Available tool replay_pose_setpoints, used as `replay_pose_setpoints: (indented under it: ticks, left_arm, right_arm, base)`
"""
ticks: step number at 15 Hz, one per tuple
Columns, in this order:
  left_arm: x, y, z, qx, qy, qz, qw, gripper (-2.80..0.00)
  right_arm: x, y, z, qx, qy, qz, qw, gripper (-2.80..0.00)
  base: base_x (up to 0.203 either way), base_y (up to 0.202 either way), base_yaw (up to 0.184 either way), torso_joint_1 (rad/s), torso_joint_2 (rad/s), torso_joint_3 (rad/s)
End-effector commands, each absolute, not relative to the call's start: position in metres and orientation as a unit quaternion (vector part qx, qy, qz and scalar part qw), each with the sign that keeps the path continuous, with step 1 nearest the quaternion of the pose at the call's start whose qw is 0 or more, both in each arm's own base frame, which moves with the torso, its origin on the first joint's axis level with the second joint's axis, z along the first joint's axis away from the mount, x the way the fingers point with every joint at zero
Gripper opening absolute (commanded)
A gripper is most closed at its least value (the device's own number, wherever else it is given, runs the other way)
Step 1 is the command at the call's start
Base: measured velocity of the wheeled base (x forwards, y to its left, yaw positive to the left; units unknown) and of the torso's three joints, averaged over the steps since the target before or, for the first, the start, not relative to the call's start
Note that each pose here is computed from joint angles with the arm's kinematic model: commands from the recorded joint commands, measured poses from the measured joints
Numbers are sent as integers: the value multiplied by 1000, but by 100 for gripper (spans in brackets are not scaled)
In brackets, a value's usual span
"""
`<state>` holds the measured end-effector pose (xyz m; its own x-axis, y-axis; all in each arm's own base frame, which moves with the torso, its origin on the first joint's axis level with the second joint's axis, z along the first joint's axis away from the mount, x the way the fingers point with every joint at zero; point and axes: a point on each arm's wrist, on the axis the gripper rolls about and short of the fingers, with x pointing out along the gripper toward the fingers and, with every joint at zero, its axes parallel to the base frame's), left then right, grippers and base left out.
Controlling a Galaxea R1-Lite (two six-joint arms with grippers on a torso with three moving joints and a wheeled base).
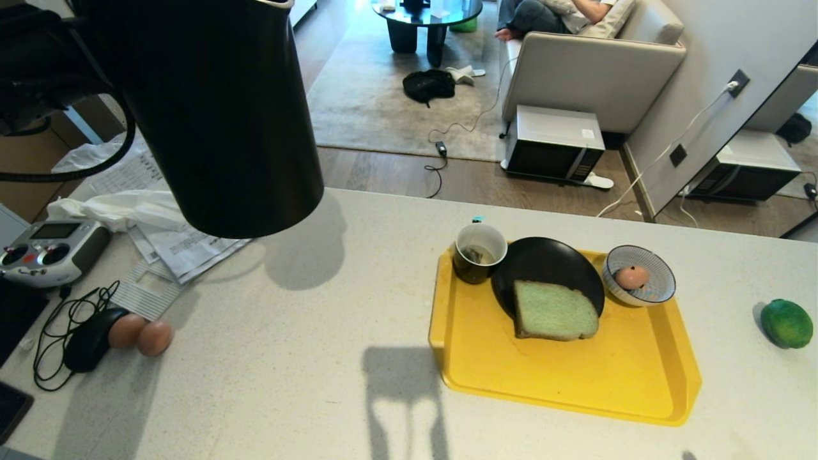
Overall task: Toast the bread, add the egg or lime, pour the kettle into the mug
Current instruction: Pour water into a cup
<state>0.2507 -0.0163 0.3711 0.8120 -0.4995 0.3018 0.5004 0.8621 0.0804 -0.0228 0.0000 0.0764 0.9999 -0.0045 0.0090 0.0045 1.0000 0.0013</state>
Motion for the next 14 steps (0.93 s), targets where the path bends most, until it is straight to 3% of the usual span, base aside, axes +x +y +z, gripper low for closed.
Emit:
replay_pose_setpoints:
  ticks: [1,9,14]
  left_arm:
    - [252,-23,368,3,-146,-275,950,-280]
    - [273,-50,366,8,-110,-316,942,-280]
    - [325,-53,361,46,-110,-306,945,-280]
  right_arm:
    - [-23,0,76,1,-4,-2,1000,-280]
    - [-23,0,76,1,-4,-2,1000,-280]
    - [-23,0,76,1,-4,-2,1000,-280]
  base:
    - [0,0,0,0,0,0]
    - [0,0,0,0,0,0]
    - [0,0,0,0,0,0]
